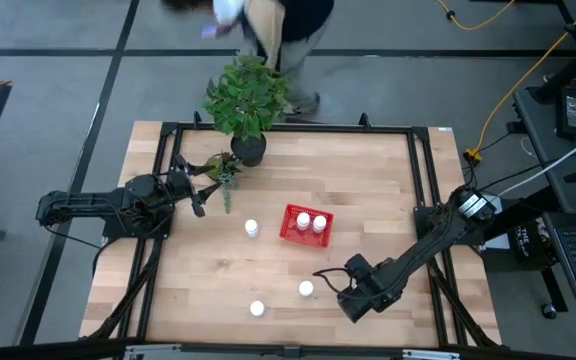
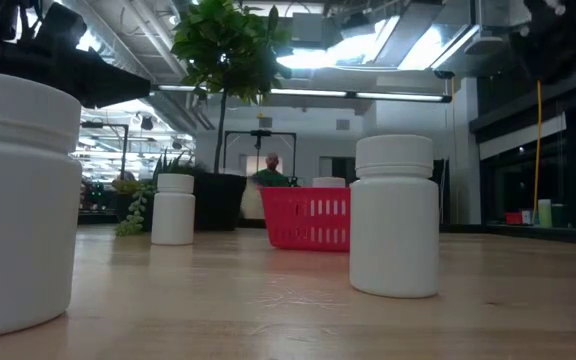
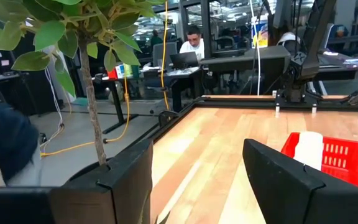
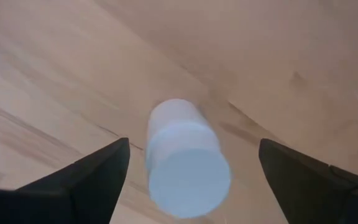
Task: Pick and place pill bottles into a basket
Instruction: Put the white pill bottle into the red bin
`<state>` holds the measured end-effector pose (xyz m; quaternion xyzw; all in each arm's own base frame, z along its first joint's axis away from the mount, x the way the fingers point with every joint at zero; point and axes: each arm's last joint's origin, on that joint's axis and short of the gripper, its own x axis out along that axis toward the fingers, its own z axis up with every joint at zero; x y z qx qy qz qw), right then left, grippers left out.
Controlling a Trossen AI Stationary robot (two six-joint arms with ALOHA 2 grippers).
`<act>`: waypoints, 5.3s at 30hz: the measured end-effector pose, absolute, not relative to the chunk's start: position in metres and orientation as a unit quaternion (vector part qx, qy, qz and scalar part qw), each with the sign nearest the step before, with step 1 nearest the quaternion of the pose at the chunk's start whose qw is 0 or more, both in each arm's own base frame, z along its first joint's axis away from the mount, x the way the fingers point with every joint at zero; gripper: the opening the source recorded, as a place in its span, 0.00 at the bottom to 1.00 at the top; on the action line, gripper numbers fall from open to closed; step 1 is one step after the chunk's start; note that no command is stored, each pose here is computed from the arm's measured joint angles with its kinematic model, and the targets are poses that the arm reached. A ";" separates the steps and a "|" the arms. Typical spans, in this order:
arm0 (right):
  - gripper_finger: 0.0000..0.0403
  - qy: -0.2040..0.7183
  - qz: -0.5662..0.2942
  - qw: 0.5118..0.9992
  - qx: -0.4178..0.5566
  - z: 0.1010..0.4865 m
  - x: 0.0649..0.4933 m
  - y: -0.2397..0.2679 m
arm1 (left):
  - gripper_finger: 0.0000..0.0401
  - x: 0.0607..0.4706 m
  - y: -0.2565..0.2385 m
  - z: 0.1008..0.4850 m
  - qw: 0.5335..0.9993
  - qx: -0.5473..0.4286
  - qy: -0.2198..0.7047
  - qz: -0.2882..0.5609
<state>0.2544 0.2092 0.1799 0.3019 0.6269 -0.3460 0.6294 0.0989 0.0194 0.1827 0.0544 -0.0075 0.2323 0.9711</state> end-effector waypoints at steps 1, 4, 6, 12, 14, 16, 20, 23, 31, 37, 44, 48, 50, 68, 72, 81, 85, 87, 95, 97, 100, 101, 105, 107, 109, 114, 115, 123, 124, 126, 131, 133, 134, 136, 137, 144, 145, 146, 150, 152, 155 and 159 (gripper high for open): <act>0.89 0.628 -0.343 0.628 0.305 0.177 0.254 0.209 | 0.61 0.099 0.019 0.183 0.971 0.054 -0.008 0.232; 0.89 0.635 -0.333 0.623 0.313 0.170 0.253 0.209 | 0.61 0.099 0.019 0.183 0.971 0.054 -0.008 0.232; 0.87 0.634 -0.328 0.625 0.317 0.168 0.253 0.210 | 0.61 0.099 0.019 0.183 0.971 0.054 -0.007 0.232; 0.70 0.631 -0.321 0.628 0.324 0.172 0.256 0.212 | 0.61 0.099 0.019 0.183 0.971 0.054 -0.007 0.232; 0.61 0.629 -0.318 0.629 0.327 0.174 0.258 0.213 | 0.61 0.099 0.019 0.183 0.971 0.054 -0.008 0.232; 0.49 0.628 -0.315 0.630 0.330 0.176 0.259 0.214 | 0.61 0.099 0.019 0.183 0.971 0.054 -0.007 0.232; 0.39 0.635 -0.290 0.636 0.330 0.184 0.263 0.218 | 0.61 0.099 0.019 0.183 0.971 0.054 -0.008 0.232; 0.39 0.635 -0.258 0.653 0.322 0.196 0.271 0.219 | 0.61 0.099 0.019 0.183 0.971 0.054 -0.008 0.232; 0.39 0.603 -0.206 0.727 0.256 0.251 0.313 0.185 | 0.61 0.099 0.019 0.183 0.971 0.054 -0.008 0.232; 0.39 0.543 -0.163 0.798 0.207 0.294 0.352 0.136 | 0.61 0.099 0.019 0.183 0.971 0.054 -0.008 0.232; 0.39 0.492 -0.146 0.839 0.182 0.307 0.382 0.075 | 0.61 0.099 0.019 0.183 0.971 0.054 -0.008 0.232; 0.39 0.499 -0.144 0.836 0.179 0.296 0.393 0.056 | 0.61 0.099 0.019 0.183 0.971 0.054 -0.008 0.232; 0.39 0.506 -0.136 0.833 0.175 0.287 0.400 0.052 | 0.61 0.099 0.019 0.183 0.971 0.054 -0.008 0.232; 0.39 0.587 -0.129 0.789 0.127 0.224 0.423 0.033 | 0.61 0.099 0.019 0.183 0.971 0.054 -0.008 0.232; 0.39 0.604 -0.132 0.777 0.119 0.209 0.427 0.027 | 0.61 0.099 0.019 0.183 0.971 0.054 -0.008 0.232; 0.39 0.621 -0.148 0.760 0.123 0.191 0.432 0.009 | 0.61 0.099 0.019 0.183 0.971 0.054 -0.008 0.232; 0.39 0.627 -0.145 0.757 0.117 0.185 0.433 0.006 | 0.61 0.099 0.019 0.183 0.971 0.054 -0.008 0.232; 0.39 0.628 -0.145 0.756 0.117 0.185 0.433 0.006 | 0.61 0.099 0.019 0.183 0.971 0.054 -0.008 0.232; 0.60 0.628 -0.146 0.756 0.116 0.185 0.433 0.005 | 0.61 0.099 0.019 0.183 0.971 0.054 -0.008 0.232; 0.69 0.627 -0.146 0.757 0.116 0.185 0.433 0.005 | 0.61 0.099 0.019 0.183 0.971 0.054 -0.008 0.232; 0.78 0.623 -0.143 0.761 0.114 0.186 0.435 0.004 | 0.61 0.099 0.019 0.183 0.971 0.054 -0.008 0.232; 0.79 0.622 -0.140 0.762 0.111 0.188 0.435 0.004 | 0.61 0.099 0.019 0.183 0.971 0.054 -0.008 0.232; 0.82 0.601 -0.144 0.780 0.104 0.204 0.442 0.003 | 0.61 0.099 0.019 0.183 0.971 0.054 -0.008 0.232; 0.82 0.587 -0.146 0.790 0.101 0.220 0.446 0.003 | 0.61 0.099 0.019 0.183 0.971 0.054 -0.008 0.232; 0.82 0.576 -0.146 0.798 0.100 0.238 0.448 0.003 | 0.61 0.099 0.019 0.183 0.971 0.054 -0.008 0.232; 0.82 0.601 -0.142 0.783 0.082 0.283 0.436 0.020 | 0.61 0.099 0.019 0.183 0.971 0.054 -0.008 0.232; 0.82 0.609 -0.137 0.778 0.071 0.292 0.431 0.029 | 0.61 0.099 0.019 0.183 0.971 0.054 -0.008 0.232; 0.82 0.616 -0.006 0.786 -0.047 0.337 0.386 0.143 | 0.61 0.099 0.019 0.183 0.971 0.054 -0.008 0.232; 0.82 0.610 -0.001 0.790 -0.063 0.339 0.380 0.156 | 0.61 0.099 0.019 0.183 0.971 0.054 -0.008 0.232; 0.82 0.602 -0.001 0.793 -0.092 0.341 0.368 0.176 | 0.61 0.099 0.019 0.183 0.971 0.054 -0.008 0.232; 0.82 0.577 0.003 0.813 -0.081 0.341 0.360 0.202 | 0.61 0.099 0.019 0.183 0.971 0.054 -0.008 0.232; 0.82 0.564 0.000 0.824 -0.057 0.342 0.361 0.207 | 0.61 0.099 0.019 0.182 0.971 0.054 -0.007 0.232; 0.83 0.557 0.000 0.829 -0.047 0.343 0.362 0.209 | 0.61 0.099 0.019 0.183 0.971 0.054 -0.008 0.232; 0.84 0.553 -0.009 0.832 -0.033 0.343 0.363 0.210 | 0.61 0.099 0.019 0.182 0.971 0.055 -0.007 0.232; 0.85 0.553 -0.014 0.833 -0.024 0.343 0.363 0.210 | 0.61 0.099 0.019 0.182 0.971 0.054 -0.007 0.232; 0.88 0.574 -0.022 0.819 0.002 0.308 0.388 0.215 | 0.61 0.099 0.019 0.183 0.971 0.054 -0.007 0.232; 0.88 0.576 -0.022 0.817 0.004 0.302 0.392 0.216 | 0.61 0.099 0.019 0.183 0.971 0.054 -0.007 0.232; 0.88 0.579 -0.029 0.815 0.011 0.296 0.396 0.216 | 0.61 0.099 0.019 0.183 0.971 0.054 -0.007 0.232; 0.88 0.601 -0.062 0.797 0.030 0.274 0.408 0.212 | 0.61 0.099 0.019 0.183 0.971 0.054 -0.007 0.232; 0.88 0.613 -0.067 0.786 0.045 0.263 0.413 0.210 | 0.61 0.099 0.019 0.183 0.971 0.054 -0.007 0.232; 0.88 0.626 -0.076 0.773 0.062 0.250 0.418 0.211 | 0.61 0.099 0.019 0.183 0.971 0.054 -0.007 0.232; 0.88 0.644 -0.092 0.755 0.087 0.233 0.422 0.215 | 0.61 0.099 0.019 0.182 0.971 0.054 -0.007 0.232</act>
